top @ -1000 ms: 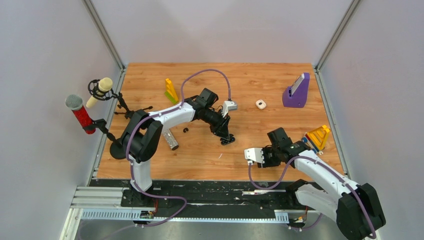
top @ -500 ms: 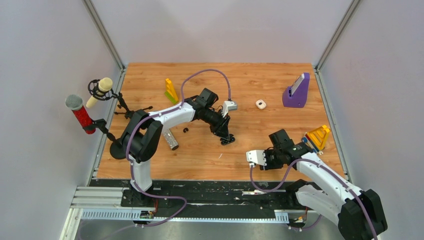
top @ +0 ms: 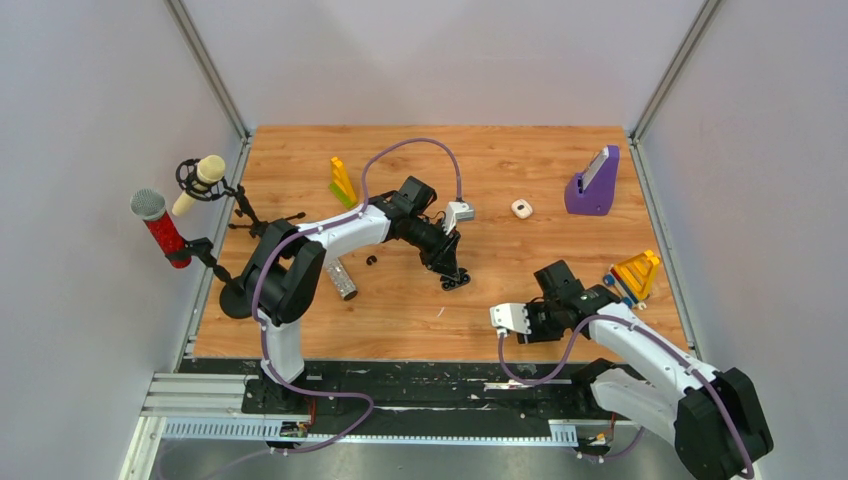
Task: Insert the wireless bluetooth earbuds into the charging case
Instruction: Pick up the earbud from the center of the board.
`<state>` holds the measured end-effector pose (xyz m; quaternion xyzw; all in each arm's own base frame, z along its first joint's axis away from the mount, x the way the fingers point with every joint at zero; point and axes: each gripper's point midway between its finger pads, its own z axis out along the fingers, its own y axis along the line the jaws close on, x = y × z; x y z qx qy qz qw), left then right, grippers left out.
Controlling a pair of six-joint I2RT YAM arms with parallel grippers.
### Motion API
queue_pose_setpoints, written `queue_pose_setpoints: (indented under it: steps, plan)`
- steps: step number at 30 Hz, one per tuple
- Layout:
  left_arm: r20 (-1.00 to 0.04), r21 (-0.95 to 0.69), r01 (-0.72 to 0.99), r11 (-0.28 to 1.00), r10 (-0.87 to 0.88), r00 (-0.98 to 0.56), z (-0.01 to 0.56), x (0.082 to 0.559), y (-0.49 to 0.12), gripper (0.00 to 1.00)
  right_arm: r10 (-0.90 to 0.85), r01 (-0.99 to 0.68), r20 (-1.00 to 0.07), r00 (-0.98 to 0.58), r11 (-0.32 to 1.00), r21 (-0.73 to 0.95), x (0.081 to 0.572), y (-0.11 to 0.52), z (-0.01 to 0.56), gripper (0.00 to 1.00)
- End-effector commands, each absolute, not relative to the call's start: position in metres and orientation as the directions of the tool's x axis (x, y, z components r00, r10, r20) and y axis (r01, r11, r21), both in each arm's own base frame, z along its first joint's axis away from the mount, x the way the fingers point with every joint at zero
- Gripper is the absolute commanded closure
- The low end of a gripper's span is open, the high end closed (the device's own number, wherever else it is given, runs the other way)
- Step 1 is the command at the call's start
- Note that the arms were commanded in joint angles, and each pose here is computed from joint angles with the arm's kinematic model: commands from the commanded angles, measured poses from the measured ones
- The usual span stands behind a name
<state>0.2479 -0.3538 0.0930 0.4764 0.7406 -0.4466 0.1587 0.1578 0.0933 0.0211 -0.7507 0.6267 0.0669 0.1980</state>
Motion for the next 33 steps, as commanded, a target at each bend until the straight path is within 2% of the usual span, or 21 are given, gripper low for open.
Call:
queue_pose_setpoints:
  steps: [1,13,16,18,24,29,33]
  plan:
    - [-0.702,-0.48,0.87,0.113,0.545,-0.458,0.107,0.254,-0.361,0.82,-0.89,-0.958,-0.391,0.235,-0.144,-0.248,0.165,0.106,0.023,0.64]
    - [-0.702,-0.481,0.87,0.112,0.546,-0.458,0.106,0.254,-0.361,0.82,-0.889,-0.958,-0.392,0.237,-0.146,-0.249,0.166,0.109,0.019,0.64]
    - [-0.702,-0.481,0.87,0.111,0.545,-0.458,0.107,0.254,-0.361,0.82,-0.889,-0.955,-0.391,0.24,-0.144,-0.259,0.17,0.11,0.016,0.69]
    - [-0.702,-0.48,0.87,0.111,0.545,-0.457,0.107,0.254,-0.361,0.82,-0.893,-0.952,-0.38,0.242,-0.143,-0.27,0.173,0.11,0.014,0.78]
    - [-0.701,-0.483,0.869,0.11,0.546,-0.459,0.106,0.253,-0.361,0.82,-0.899,-0.949,-0.369,0.236,-0.132,-0.285,0.179,0.11,0.019,0.91]
    - [-0.701,-0.484,0.868,0.11,0.545,-0.46,0.106,0.253,-0.361,0.82,-0.896,-0.938,-0.37,0.247,-0.125,-0.325,0.187,0.113,0.035,0.95]
    - [-0.699,-0.487,0.866,0.115,0.542,-0.465,0.107,0.253,-0.362,0.82,-0.874,-0.926,-0.413,0.256,-0.099,-0.365,0.199,0.126,0.07,0.96]
